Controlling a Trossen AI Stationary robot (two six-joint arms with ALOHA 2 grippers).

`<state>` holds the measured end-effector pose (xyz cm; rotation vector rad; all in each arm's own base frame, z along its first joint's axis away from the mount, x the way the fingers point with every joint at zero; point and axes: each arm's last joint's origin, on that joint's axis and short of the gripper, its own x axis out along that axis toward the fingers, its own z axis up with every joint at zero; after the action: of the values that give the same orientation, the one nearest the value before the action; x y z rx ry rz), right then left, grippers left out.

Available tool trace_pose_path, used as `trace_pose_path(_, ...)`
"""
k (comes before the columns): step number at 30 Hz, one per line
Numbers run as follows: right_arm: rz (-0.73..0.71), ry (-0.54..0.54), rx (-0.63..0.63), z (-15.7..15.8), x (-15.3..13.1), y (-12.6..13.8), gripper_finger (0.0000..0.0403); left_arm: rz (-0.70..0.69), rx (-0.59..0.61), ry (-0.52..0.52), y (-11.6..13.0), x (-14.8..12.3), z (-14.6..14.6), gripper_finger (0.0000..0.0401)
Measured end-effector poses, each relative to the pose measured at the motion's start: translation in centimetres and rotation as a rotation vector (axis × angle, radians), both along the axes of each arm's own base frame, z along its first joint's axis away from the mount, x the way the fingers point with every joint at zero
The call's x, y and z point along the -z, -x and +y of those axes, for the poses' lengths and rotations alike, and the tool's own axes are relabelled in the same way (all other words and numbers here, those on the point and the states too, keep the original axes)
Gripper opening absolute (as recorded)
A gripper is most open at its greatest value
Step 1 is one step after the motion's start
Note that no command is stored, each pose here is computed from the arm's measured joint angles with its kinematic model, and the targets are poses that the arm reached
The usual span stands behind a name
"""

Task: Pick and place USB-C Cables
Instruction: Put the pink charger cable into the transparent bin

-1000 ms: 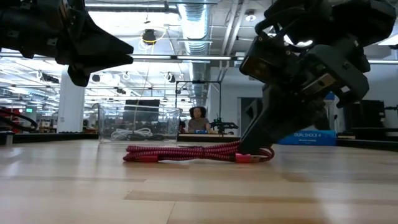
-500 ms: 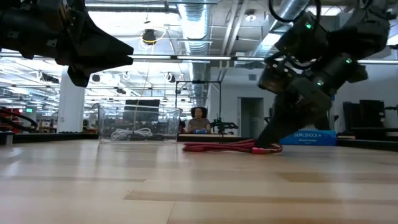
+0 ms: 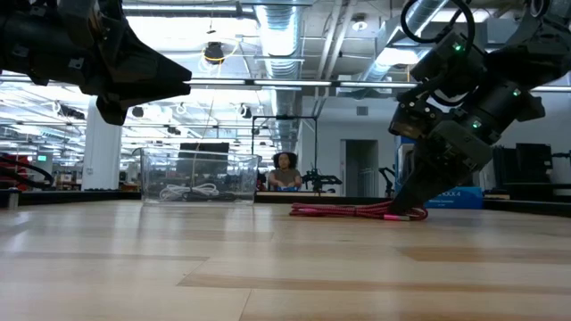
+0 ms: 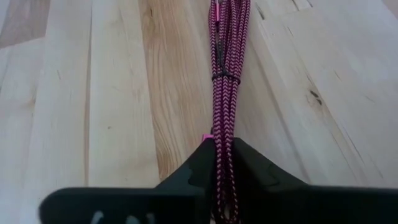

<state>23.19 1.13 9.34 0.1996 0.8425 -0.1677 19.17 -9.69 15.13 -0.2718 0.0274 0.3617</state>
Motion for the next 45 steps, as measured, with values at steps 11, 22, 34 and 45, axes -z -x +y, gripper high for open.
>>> trace_pose_path(11, -0.051, 0.076, 0.021, -0.1, -1.7, -1.9, 0.0203, 0.000, 0.002, 0.001, 0.0, 0.0, 0.0, 0.0106)
trace_pose_path(22, -0.101, 0.152, 0.016, -0.1, -2.8, -4.0, 0.0219, 0.002, -0.008, -0.001, -0.1, 0.0, 0.2, 0.0105)
trace_pose_path(34, -0.013, 0.168, 0.001, 0.1, -0.3, -6.6, 0.0210, 0.003, -0.005, 0.000, -0.1, 0.0, 0.2, 0.0106)
trace_pose_path(45, 0.024, 0.105, 0.074, 0.0, -0.4, -6.2, 0.0024, 0.006, -0.005, -0.001, -0.1, 0.1, 0.2, 0.0106)
